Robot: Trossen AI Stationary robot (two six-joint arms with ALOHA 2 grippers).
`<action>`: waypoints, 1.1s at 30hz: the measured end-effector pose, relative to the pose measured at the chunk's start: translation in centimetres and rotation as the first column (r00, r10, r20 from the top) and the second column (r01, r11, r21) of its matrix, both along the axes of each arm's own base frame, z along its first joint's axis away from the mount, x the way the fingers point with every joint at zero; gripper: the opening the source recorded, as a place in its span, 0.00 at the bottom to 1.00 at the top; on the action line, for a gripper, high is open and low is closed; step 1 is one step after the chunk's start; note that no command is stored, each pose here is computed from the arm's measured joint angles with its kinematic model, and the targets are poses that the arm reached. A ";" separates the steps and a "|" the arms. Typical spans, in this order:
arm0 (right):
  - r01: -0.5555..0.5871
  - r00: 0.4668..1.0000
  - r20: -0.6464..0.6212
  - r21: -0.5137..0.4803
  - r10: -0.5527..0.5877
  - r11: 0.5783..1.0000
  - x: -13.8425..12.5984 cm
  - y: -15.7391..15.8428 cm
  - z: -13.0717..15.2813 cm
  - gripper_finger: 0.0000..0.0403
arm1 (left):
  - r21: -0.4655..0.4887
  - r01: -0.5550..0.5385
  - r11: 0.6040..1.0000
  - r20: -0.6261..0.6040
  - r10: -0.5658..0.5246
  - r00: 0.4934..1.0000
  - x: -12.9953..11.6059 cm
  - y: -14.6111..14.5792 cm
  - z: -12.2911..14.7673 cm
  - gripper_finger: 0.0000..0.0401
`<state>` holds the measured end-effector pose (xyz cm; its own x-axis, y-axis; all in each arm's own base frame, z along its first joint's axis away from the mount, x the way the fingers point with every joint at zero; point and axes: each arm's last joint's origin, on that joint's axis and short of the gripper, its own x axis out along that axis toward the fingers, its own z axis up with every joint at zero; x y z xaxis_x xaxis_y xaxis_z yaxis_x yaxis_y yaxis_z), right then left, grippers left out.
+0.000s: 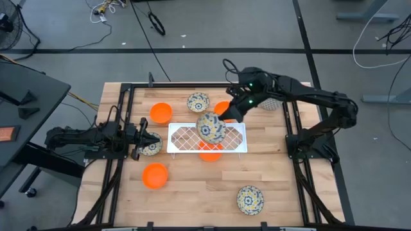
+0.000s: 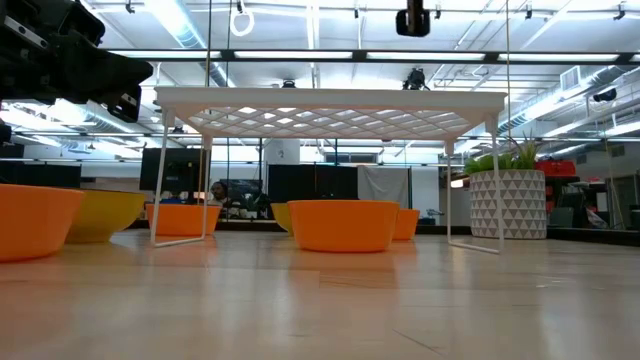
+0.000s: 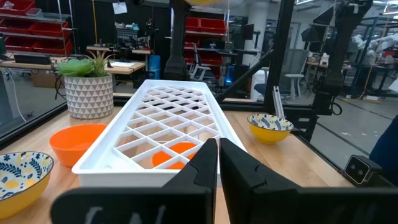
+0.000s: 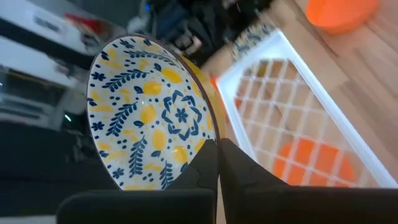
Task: Pick & Place Mini bowls
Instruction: Put the white patterned bowl on the shelf
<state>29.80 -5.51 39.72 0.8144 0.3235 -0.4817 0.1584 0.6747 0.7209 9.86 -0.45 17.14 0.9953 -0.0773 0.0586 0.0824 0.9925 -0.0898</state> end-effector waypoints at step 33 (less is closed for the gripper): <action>0.041 0.988 -0.152 0.174 -0.014 0.984 7.1 0.6 -6.3 0.00 | 0.000 0.001 1.000 0.000 -0.001 1.000 0.0 0.0 0.0 0.06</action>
<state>36.89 -4.95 33.44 0.7469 0.3926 -0.5367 0.2904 0.5335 0.7944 9.86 -0.45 17.15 0.9952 -0.0779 0.0590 0.0830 0.9925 -0.0899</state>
